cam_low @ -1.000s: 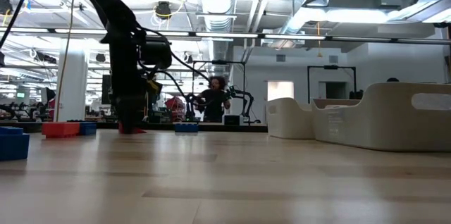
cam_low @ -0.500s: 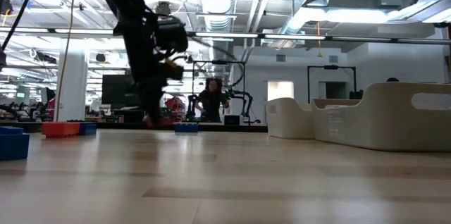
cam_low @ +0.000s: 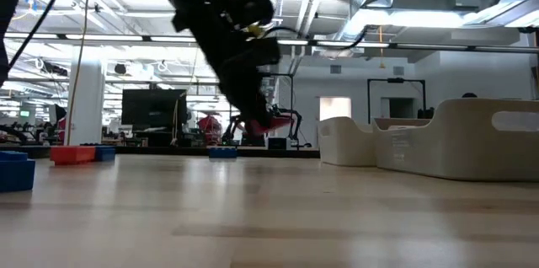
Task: Sort blocks by size
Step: Put the large red wooden block into the gray bin
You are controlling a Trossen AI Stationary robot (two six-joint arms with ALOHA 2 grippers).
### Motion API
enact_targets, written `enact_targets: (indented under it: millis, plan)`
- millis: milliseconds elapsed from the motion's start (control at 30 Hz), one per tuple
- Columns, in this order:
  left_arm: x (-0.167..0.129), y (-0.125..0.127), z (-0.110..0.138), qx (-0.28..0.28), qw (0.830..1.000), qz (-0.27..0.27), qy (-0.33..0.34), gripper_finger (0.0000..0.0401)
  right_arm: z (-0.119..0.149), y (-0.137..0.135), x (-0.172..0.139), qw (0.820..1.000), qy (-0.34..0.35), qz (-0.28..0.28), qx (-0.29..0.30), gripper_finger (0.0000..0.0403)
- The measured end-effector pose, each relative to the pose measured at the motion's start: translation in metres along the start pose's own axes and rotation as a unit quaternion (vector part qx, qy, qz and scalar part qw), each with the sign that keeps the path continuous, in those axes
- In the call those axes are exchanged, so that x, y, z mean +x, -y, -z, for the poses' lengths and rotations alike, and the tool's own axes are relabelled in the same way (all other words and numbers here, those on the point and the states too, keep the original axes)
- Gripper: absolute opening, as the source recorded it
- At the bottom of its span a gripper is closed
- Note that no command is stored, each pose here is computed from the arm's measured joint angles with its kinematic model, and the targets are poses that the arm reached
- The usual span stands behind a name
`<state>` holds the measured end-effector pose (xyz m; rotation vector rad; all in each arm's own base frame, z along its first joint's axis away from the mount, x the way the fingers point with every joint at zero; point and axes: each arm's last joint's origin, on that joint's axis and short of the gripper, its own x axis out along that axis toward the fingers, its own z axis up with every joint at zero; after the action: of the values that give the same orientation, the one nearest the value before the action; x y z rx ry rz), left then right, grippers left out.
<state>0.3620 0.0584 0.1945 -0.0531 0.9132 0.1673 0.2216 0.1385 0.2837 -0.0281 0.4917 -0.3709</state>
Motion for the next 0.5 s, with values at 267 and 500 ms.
enact_targets:
  millis: [267,500]
  plan:
    - [0.016,0.043,-0.048,0.056,0.989,0.069,0.121,0.0122,0.005,-0.008,-0.007,0.998,-0.024,-0.055,-0.001,0.0123]
    - [0.044,0.064,-0.085,0.088,0.976,0.076,0.182,0.0122,0.006,-0.01,-0.009,0.997,-0.035,-0.073,0.006,0.0123]
